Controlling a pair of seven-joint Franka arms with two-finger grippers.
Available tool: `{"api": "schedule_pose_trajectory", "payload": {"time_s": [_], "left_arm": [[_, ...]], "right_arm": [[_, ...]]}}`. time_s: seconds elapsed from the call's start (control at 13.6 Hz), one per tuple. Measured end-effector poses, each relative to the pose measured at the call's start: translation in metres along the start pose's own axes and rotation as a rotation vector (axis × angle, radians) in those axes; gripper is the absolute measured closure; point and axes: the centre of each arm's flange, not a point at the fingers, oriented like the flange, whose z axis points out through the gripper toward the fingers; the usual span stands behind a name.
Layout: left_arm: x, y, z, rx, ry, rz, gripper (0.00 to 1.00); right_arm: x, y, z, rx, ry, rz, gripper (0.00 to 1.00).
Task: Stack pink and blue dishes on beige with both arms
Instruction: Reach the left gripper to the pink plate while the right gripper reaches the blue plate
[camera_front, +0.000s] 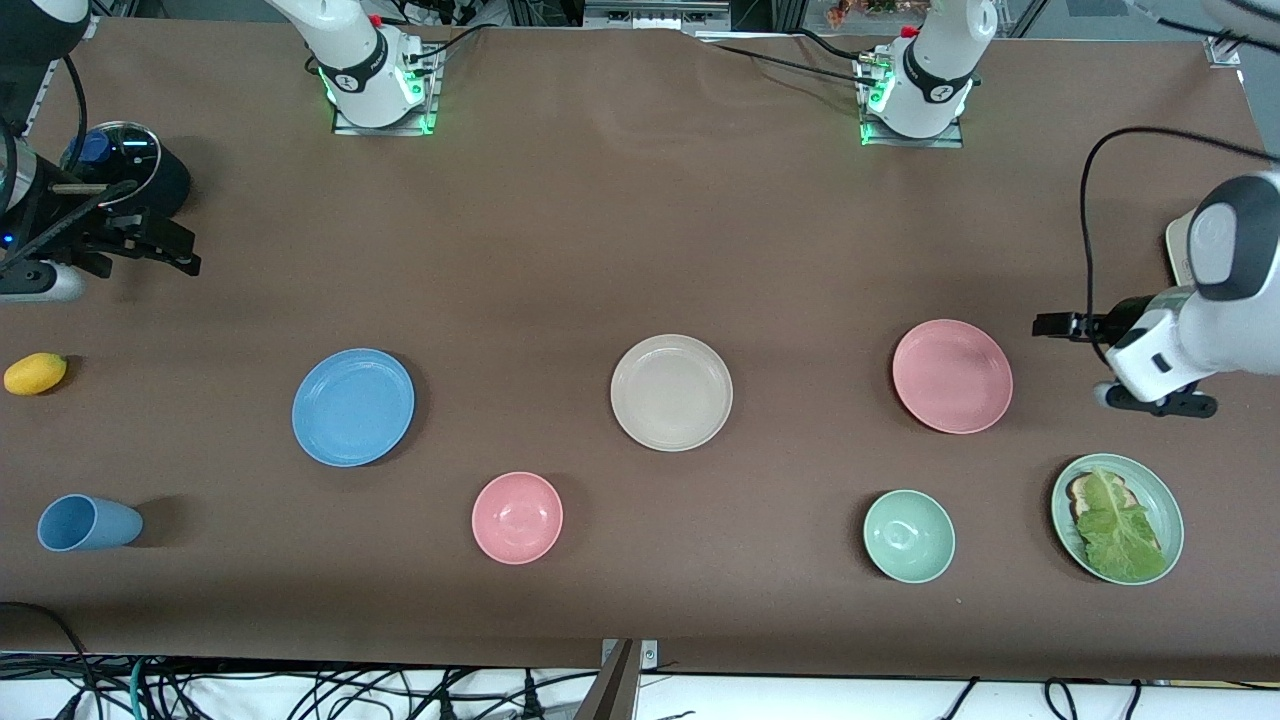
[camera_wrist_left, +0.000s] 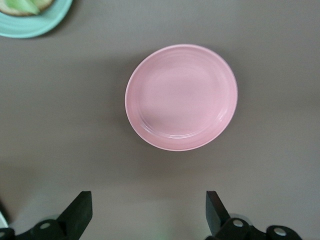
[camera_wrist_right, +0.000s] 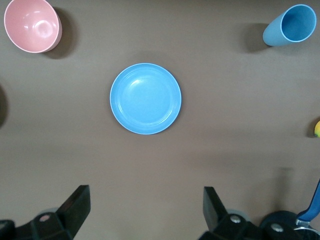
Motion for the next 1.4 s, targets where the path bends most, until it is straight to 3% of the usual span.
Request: {"api": "schedule_pose_trajectory", "payload": {"time_s": [0.51, 0.81, 1.03, 1.18, 1.4], "left_arm": [[0.053, -0.053, 0.093, -0.011, 0.073, -0.025, 0.0], [0.056, -0.058, 0.153, 0.004, 0.154, -0.022, 0.0], [0.048, -0.062, 0.178, 0.0, 0.156, -0.032, 0.0], [0.048, -0.06, 0.181, -0.002, 0.152, -0.024, 0.06], [0.049, -0.058, 0.185, -0.003, 0.145, -0.008, 0.41]], "right_arm": [[0.021, -0.011, 0.042, 0.0, -0.055, -0.016, 0.0], [0.024, -0.008, 0.048, 0.001, -0.057, -0.016, 0.0], [0.043, -0.005, 0.088, -0.002, -0.067, -0.017, 0.0], [0.054, -0.003, 0.127, -0.005, -0.07, -0.015, 0.0], [0.069, 0.003, 0.18, -0.008, -0.072, -0.005, 0.0]]}}
